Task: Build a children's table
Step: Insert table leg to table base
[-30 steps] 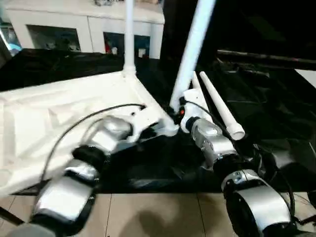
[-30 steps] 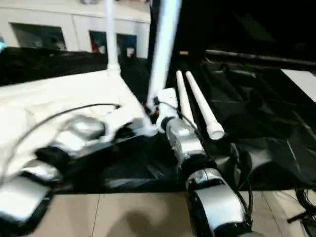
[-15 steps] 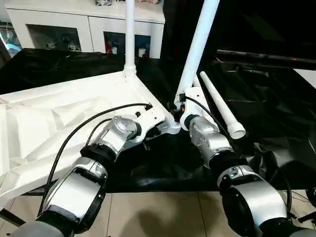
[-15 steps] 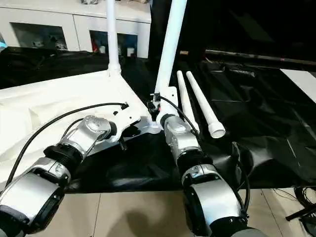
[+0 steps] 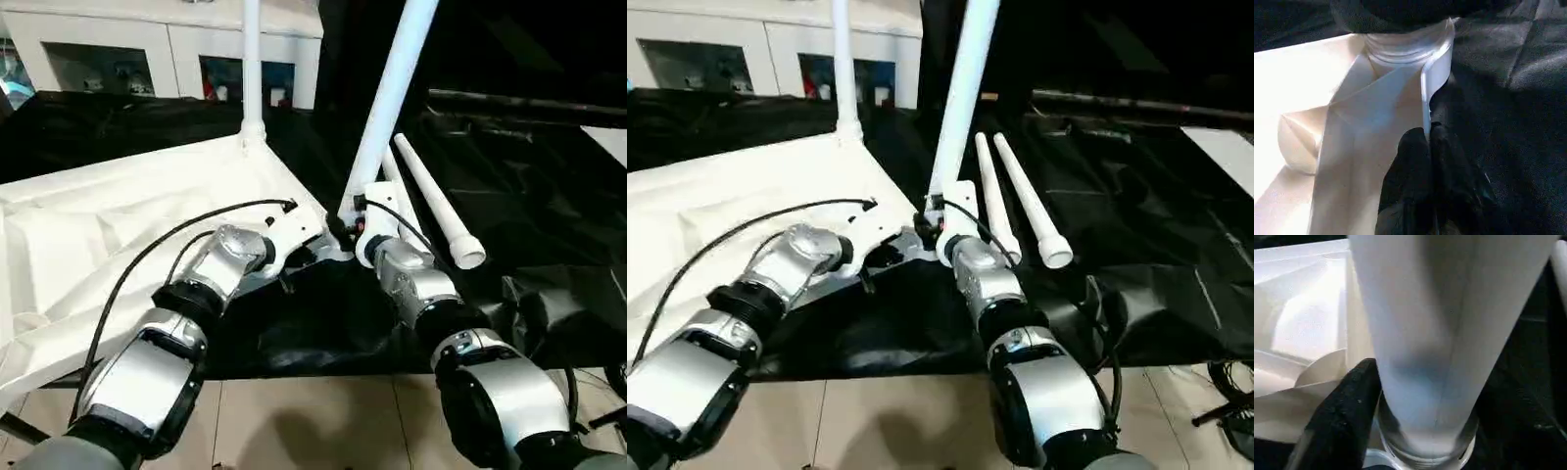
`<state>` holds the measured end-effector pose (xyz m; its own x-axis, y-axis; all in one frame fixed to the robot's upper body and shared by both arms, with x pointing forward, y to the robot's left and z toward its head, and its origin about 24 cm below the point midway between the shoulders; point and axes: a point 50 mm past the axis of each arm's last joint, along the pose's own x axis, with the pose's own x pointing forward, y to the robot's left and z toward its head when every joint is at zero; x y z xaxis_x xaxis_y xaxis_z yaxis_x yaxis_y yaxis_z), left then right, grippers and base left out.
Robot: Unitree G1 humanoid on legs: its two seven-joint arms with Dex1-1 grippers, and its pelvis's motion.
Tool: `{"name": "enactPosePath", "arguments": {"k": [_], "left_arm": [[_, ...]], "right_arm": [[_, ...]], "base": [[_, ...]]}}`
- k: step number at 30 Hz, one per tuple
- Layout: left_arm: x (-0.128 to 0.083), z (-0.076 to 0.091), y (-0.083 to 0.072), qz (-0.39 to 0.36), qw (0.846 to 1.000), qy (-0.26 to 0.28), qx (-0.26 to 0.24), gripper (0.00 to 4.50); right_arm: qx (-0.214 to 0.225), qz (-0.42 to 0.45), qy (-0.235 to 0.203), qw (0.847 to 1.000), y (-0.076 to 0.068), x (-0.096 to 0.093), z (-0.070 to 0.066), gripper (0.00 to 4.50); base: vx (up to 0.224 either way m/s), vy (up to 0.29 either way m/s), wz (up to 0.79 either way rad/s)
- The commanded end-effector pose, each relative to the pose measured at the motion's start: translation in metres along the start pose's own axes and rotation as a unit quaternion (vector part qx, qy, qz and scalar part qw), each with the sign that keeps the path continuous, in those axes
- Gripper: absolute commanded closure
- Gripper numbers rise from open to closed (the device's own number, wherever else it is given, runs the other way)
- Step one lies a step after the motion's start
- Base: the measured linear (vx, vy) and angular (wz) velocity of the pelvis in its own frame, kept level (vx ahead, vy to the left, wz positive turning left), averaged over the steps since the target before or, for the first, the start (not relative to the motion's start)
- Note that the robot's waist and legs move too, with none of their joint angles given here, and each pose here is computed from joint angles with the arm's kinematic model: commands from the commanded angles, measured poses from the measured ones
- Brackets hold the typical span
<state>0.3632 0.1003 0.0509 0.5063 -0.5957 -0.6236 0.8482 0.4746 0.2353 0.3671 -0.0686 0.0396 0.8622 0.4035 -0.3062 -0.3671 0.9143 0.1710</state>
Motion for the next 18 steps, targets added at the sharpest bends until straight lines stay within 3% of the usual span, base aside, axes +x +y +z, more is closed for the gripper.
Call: {"name": "enactPosePath", "arguments": {"k": [1, 5, 10, 15, 18], "left_arm": [[0.001, 0.010, -0.003, -0.008, 1.000, -0.014, 0.023, 4.50], [-0.003, 0.008, -0.001, -0.015, 0.999, -0.018, 0.030, 4.50], [-0.011, -0.001, 0.003, -0.021, 0.999, -0.023, 0.035, 4.50], [-0.013, -0.004, 0.003, -0.018, 0.999, -0.029, 0.030, 4.50], [-0.015, -0.002, 0.005, 0.008, 0.998, -0.061, 0.022, 4.50]], "right_arm": [[0.017, 0.038, 0.065, 0.997, 0.006, -0.005, -0.033, 1.09], [-0.010, 0.069, 0.030, 0.997, -0.001, -0.009, -0.019, 0.72], [-0.072, 0.095, -0.013, 0.993, -0.020, -0.036, 0.001, 0.28], [-0.081, 0.109, -0.019, 0.991, -0.022, -0.050, 0.006, 0.28], [-0.074, 0.119, -0.039, 0.989, -0.019, -0.073, 0.014, 0.28]], "base": [[0.000, 0.000, 0.00], [0.000, 0.000, 0.00], [0.025, -0.032, 0.06], [0.035, -0.025, -0.01], [0.053, -0.014, -0.03]]}}
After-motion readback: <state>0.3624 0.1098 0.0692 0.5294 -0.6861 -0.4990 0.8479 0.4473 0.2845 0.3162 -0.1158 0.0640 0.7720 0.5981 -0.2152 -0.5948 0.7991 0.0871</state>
